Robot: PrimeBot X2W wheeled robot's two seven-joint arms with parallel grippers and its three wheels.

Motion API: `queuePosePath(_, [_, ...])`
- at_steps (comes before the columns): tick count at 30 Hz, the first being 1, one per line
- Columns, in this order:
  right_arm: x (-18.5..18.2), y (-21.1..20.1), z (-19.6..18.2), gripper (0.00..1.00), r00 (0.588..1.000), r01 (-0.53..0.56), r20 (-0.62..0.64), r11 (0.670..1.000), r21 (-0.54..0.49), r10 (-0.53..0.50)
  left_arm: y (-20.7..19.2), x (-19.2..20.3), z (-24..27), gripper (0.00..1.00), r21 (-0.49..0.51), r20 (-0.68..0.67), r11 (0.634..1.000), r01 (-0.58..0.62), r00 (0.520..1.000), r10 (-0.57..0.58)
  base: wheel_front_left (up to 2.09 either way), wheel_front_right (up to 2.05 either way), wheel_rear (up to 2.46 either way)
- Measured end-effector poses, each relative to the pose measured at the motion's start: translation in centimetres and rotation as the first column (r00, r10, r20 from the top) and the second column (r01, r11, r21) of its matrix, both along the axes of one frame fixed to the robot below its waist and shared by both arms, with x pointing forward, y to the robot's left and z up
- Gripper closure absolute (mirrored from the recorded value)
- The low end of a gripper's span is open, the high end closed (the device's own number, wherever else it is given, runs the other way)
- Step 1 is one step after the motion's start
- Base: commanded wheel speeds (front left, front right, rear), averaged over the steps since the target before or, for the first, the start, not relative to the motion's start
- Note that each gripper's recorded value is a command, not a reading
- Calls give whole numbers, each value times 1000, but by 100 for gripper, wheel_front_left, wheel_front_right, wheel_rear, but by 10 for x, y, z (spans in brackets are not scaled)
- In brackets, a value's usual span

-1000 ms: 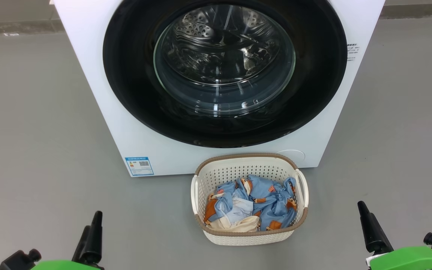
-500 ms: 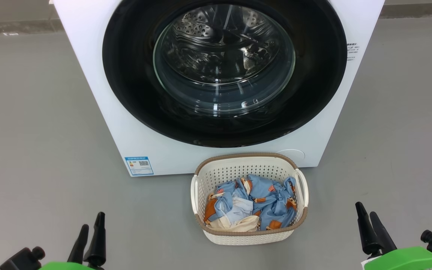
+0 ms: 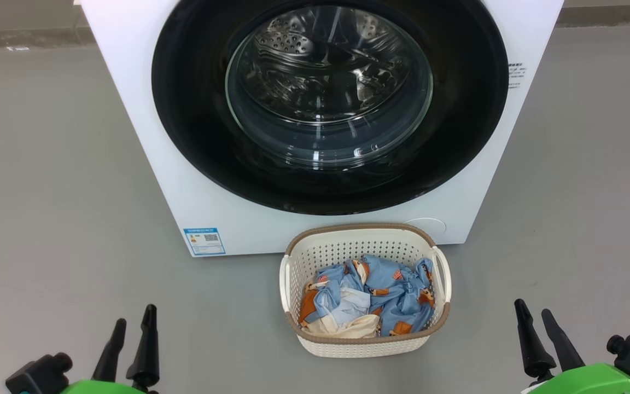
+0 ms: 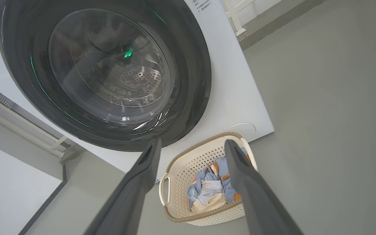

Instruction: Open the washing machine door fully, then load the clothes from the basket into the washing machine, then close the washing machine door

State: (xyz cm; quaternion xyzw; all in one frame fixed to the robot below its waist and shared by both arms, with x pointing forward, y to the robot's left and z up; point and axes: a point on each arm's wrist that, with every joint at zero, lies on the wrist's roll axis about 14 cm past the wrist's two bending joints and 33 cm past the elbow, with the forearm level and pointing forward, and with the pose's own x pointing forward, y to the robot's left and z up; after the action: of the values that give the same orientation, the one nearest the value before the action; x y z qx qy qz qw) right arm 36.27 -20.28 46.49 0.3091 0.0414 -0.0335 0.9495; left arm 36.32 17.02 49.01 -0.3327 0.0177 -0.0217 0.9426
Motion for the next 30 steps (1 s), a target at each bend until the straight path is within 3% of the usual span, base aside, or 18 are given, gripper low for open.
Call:
queuePosePath(15, [2,0,9,0,999,-21,38,985,-170,28,-6,-2,8,0,164,51,986,23,998,-32,0,0,0])
queuePosePath(30, [-3,-1,10,0,997,-37,48,942,-334,57,-13,-5,12,0,317,88,947,46,993,-78,0,0,0])
